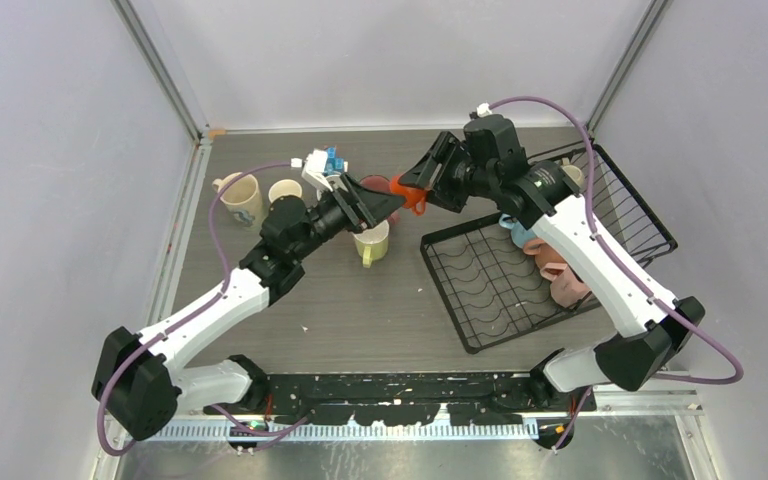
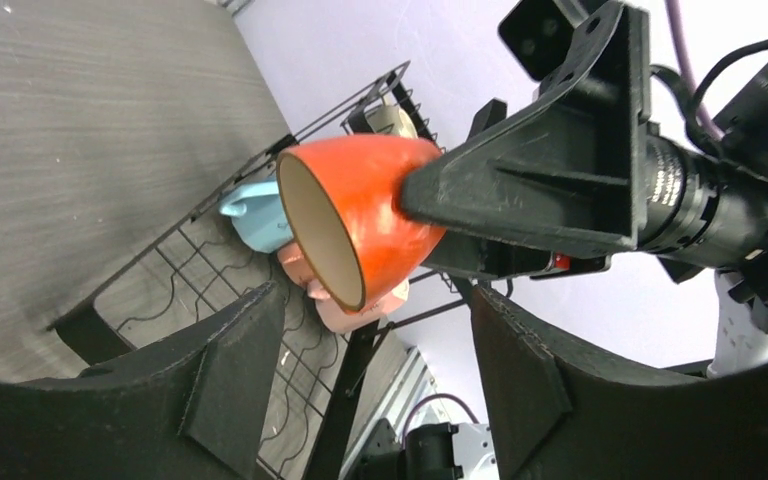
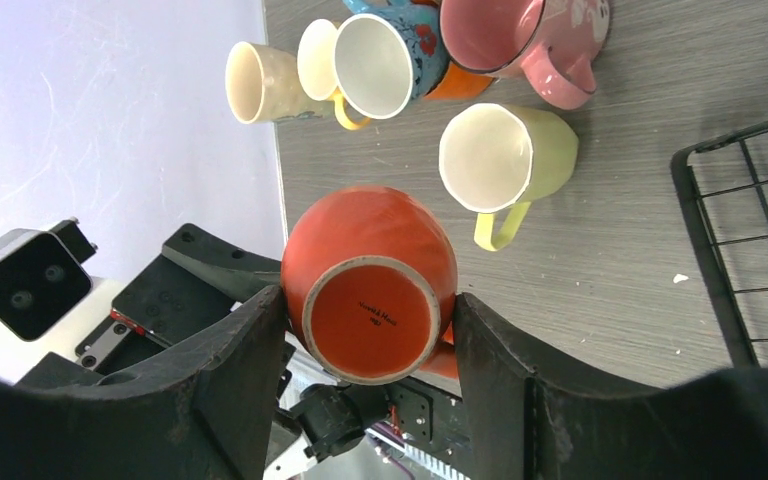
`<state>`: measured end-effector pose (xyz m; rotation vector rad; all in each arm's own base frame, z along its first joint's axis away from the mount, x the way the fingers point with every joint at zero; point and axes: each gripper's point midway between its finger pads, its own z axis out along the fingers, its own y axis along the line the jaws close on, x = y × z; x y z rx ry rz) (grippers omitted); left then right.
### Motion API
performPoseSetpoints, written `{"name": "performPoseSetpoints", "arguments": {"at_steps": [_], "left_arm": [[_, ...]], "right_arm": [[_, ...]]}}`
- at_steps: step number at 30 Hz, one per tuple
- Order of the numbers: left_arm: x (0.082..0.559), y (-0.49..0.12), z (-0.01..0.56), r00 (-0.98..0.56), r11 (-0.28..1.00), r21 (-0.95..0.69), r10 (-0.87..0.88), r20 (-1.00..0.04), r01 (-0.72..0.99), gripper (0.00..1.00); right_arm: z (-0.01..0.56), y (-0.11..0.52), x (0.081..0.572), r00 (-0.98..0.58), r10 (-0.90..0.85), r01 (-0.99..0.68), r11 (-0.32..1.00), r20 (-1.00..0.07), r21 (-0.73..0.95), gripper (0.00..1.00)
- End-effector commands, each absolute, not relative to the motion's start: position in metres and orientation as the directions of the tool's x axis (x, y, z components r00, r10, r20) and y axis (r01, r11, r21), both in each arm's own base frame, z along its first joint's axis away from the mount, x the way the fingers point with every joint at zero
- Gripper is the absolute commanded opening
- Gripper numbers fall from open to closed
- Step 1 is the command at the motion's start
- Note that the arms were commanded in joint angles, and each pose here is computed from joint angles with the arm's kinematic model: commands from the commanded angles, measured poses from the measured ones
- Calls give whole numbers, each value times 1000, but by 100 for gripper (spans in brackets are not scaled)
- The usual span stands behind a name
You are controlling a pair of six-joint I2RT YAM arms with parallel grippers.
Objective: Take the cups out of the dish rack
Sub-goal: Place the cup into the cup.
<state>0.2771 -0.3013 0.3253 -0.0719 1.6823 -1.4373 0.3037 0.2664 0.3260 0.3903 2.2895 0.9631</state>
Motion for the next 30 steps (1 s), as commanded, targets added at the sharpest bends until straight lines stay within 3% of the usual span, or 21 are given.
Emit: {"name": "performPoseSetpoints", "arguments": {"at_steps": [1, 30], "left_arm": [[281, -298, 364, -526, 265, -773, -604, -599, 576, 66], [287, -314, 383, -542, 144, -739, -591, -598, 658, 35]], "right_arm": [[353, 282, 309, -766, 492, -33, 611, -413, 791, 30], [361, 300, 313, -853, 458, -35, 429, -251, 902, 31]]}}
